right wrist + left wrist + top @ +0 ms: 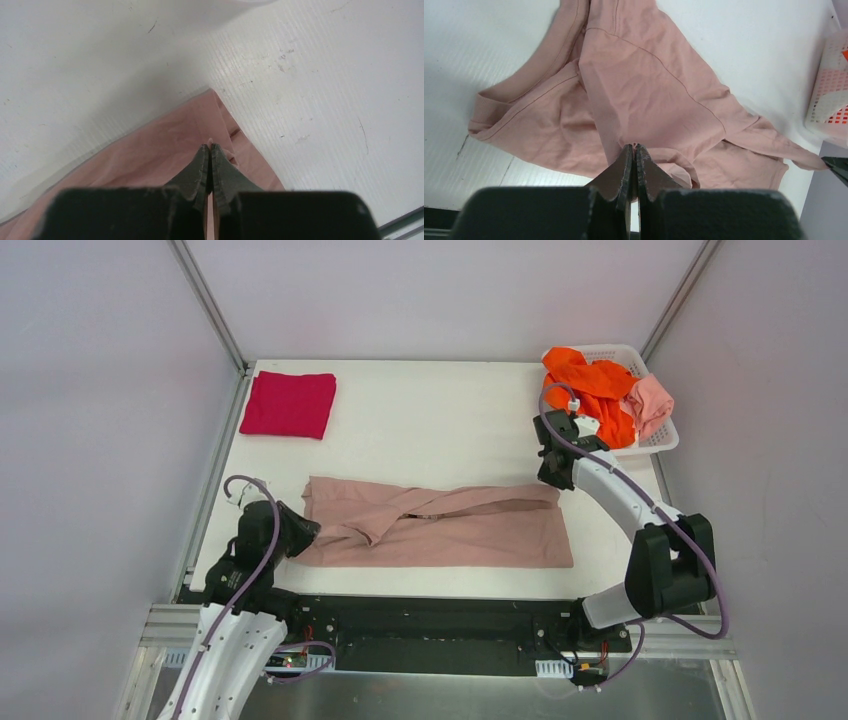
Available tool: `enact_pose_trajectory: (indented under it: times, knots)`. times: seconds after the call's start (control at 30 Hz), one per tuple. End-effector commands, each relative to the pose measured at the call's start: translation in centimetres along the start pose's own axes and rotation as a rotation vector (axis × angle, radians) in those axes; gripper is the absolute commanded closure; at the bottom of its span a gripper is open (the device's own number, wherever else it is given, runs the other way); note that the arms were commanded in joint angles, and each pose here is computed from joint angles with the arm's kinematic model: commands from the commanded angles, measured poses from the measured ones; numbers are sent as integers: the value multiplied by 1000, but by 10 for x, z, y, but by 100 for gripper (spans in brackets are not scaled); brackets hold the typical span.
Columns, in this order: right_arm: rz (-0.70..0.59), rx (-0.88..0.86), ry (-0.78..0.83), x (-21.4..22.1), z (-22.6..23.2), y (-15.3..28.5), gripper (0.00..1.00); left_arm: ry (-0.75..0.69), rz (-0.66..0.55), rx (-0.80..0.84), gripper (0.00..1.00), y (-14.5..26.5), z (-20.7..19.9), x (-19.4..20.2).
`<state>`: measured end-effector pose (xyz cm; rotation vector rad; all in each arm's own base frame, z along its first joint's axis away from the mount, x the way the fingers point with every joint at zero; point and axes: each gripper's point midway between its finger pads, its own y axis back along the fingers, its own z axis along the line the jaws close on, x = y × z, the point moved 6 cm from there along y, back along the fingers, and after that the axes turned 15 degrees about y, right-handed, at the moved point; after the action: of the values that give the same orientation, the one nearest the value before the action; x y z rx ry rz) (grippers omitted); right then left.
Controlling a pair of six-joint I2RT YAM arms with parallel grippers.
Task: Fold and stack the t-shirts
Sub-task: Fold the other side of the tshirt into a rectangle
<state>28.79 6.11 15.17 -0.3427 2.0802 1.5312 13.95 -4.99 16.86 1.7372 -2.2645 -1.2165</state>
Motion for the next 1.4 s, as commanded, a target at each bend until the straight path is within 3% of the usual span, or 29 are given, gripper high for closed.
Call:
enact_pose_trajectory:
  times: [0.0, 0.1, 0.2, 0.37, 0.57, 0.63, 0.73, 0.77, 0.87, 0.97, 1.03, 1.13, 1.37]
  knots:
    - [3, 24, -11, 8, -11, 6, 98, 50, -4, -79, 100, -5, 16, 6]
    - [32, 23, 0, 18, -11, 1, 94, 53, 11, -99, 100, -8, 20, 9]
    - [63, 44, 3, 30, -13, -5, 84, 52, 35, -96, 100, -8, 21, 13]
    - [117, 58, -19, 50, -18, -5, 50, 107, 75, -146, 97, -11, 33, 23]
    - [48, 130, -73, 43, -37, 20, 11, 178, 32, -228, 59, -4, 41, 20]
    - [6, 139, -82, 37, -43, 31, 1, 175, -2, -230, 36, 6, 38, 13]
    - [-25, 19, -87, 33, -38, 48, 0, 171, -38, -177, 6, 20, 28, 4]
    - [-36, -44, -85, 32, -33, 53, 0, 171, -47, -154, 2, 23, 24, 1]
    - [-89, -288, -73, 29, -12, 73, 0, 132, -22, -100, 1, 27, 6, -4]
    - [-88, -545, -66, 30, 18, 92, 0, 58, 109, 1, 1, 15, -24, 2]
    - [-92, -699, -7, 36, 47, 108, 0, -5, 229, 88, 1, 4, -46, 9]
    - [-87, -874, 110, 55, 99, 135, 1, -31, 281, 83, 1, -19, -58, 11]
    - [150, -1384, 248, 110, 228, 189, 2, 11, 460, 32, 1, -49, -41, 40]
